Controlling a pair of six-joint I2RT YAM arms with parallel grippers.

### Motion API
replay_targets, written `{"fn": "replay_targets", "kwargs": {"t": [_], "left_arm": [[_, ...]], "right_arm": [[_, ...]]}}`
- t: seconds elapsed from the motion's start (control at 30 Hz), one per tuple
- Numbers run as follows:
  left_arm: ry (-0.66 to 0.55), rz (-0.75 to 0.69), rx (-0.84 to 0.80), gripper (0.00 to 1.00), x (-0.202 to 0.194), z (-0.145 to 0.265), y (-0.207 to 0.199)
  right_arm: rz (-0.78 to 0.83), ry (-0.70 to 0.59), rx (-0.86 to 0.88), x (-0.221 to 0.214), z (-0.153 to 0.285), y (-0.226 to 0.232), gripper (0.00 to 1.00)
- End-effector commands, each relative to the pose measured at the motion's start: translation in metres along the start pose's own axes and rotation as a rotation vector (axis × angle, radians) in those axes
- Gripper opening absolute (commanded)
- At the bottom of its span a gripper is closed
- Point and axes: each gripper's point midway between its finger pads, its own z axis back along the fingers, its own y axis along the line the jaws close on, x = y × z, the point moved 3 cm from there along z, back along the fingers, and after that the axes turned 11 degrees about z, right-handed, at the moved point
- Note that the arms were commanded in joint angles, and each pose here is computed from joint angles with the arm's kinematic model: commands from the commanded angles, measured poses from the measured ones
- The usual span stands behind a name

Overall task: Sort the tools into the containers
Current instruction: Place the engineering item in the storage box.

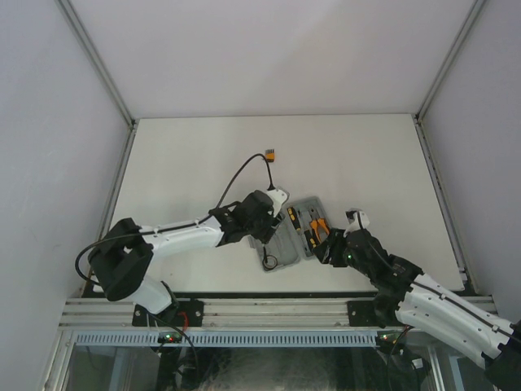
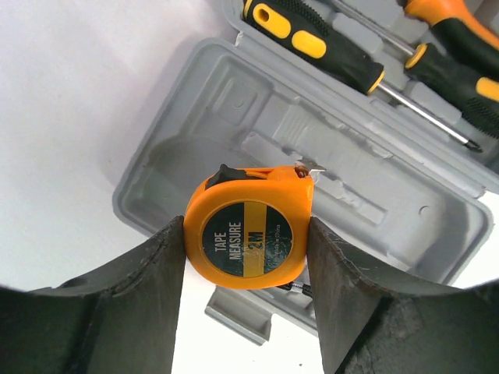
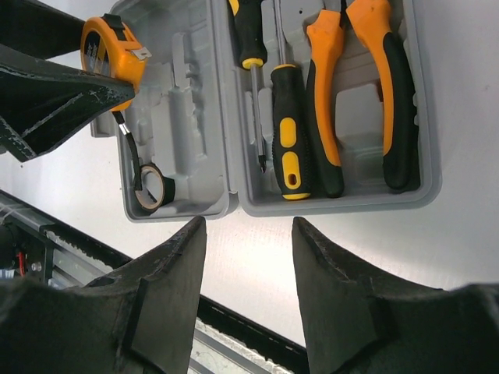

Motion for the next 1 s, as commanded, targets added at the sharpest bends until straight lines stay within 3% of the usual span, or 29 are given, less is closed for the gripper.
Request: {"fn": "replay_targets", "kwargs": {"t": [0.0,0.67,0.97], "left_arm": [[-0.047,-0.147,0.028,0.00,0.020,0.000,0.007],[0.002,-0.307,0.079,0.00,0.014,-0.024,0.025],[-0.010,-0.331,0.014,0.01,0.022,-0.016,0.023]], "right_arm": [[-0.013,-0.022,0.033,0.006,0.000,0.006,0.48],[-0.016,0.013,0.057,0.005,0.008,0.012,0.48],[-0.012,0.031,0.053,0.003,0.011,0.012,0.48]]}}
